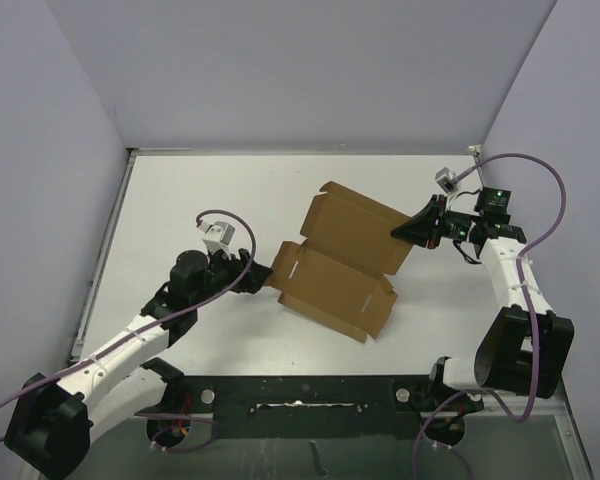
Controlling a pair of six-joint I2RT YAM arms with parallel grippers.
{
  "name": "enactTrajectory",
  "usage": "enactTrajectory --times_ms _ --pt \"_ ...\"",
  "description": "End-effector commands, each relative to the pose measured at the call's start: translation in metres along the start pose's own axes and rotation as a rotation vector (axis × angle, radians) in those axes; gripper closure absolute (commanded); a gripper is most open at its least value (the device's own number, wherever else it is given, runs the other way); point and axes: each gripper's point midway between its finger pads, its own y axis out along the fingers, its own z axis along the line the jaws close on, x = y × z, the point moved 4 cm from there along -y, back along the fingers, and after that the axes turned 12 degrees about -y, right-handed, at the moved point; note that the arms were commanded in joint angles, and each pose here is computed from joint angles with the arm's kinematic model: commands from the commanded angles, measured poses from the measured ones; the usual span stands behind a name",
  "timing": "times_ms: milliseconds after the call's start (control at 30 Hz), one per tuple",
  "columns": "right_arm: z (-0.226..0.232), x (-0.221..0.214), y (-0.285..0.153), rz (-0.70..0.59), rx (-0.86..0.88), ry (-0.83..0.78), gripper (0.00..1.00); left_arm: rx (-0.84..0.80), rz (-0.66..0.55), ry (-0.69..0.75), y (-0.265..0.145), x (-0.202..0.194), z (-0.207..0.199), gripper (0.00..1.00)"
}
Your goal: Fold the paper box
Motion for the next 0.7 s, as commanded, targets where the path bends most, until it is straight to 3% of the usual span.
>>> enactTrajectory --times_ms 0,300,667 --pt "0.007 0.013 -0.001 -0.021 0.014 -0.065 1.0 -0.088 -0.043 0.011 0.003 0.016 -0.015 0.35" --pt "0.005 0.019 -0.002 -0.043 0.002 -0.023 1.0 -0.137 -0.055 -0.419 -0.028 -0.033 -0.001 0.35" --pt "0.009 0.056 -0.001 -0.127 -0.076 0.123 1.0 -0.34 -0.136 -0.534 -0.037 0.019 -0.07 0.33"
